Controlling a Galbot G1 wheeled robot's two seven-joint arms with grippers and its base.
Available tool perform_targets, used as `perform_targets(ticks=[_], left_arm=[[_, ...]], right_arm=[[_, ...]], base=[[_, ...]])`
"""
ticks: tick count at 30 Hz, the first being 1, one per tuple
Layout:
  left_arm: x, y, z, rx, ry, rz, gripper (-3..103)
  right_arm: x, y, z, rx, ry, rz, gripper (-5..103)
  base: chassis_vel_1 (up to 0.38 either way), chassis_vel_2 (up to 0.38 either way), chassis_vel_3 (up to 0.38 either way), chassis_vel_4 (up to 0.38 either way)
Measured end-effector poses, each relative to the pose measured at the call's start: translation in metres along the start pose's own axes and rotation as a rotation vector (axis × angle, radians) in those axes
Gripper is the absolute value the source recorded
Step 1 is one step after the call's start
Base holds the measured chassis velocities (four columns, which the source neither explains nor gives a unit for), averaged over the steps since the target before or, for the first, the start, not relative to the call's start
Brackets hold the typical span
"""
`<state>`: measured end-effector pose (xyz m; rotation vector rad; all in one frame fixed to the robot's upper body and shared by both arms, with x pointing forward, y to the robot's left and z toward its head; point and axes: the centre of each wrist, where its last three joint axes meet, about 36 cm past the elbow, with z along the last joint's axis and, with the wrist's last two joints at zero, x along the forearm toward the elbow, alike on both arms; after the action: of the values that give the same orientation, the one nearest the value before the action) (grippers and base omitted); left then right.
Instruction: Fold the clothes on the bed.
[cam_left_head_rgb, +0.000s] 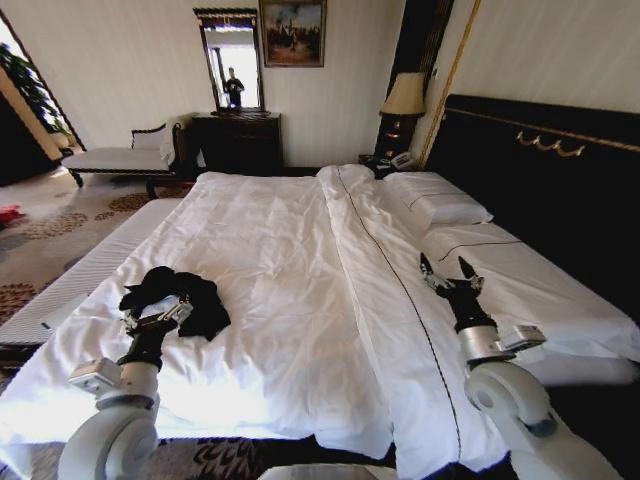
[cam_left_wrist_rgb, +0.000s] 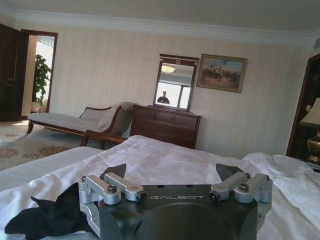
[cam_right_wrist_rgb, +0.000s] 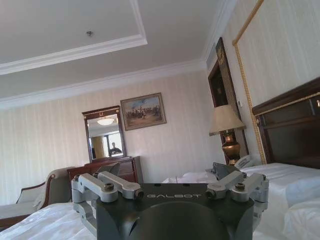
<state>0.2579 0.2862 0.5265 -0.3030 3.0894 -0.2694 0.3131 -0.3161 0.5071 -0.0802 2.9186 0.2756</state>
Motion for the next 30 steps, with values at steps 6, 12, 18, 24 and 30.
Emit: perform_targets(ticks=[6,12,18,24,30], left_arm=[[0.001,-0.005,0.002,0.011,0.005,0.03,100],[0.006,-0.006,-0.002,-0.019,0.005,0.103,100],[0.001,-0.006,-0.017,-0.002,0.013,0.297,100],[-0.003,-0.006,-0.017,-0.031,0.004,0.299,100],[-0.001,-0.007,-0.021,-0.063,-0.02,0.288,100]], right_arm=[[0.007,0.002,0.001,-0.009,0.035,0.056,100],[0.012,0.009,-0.004,-0.047,0.08,0.091,100],[0.018,0.014,-0.005,-0.056,0.119,0.097,100],[0.031,0.013,0.004,0.013,0.018,0.093,100],[0.039,0.011,0.004,0.069,-0.026,0.075,100]], base=[[0.0,0.0,0.0,0.0],[0.0,0.0,0.0,0.0],[0.0,0.0,0.0,0.0],[0.0,0.0,0.0,0.0],[0.0,0.0,0.0,0.0]])
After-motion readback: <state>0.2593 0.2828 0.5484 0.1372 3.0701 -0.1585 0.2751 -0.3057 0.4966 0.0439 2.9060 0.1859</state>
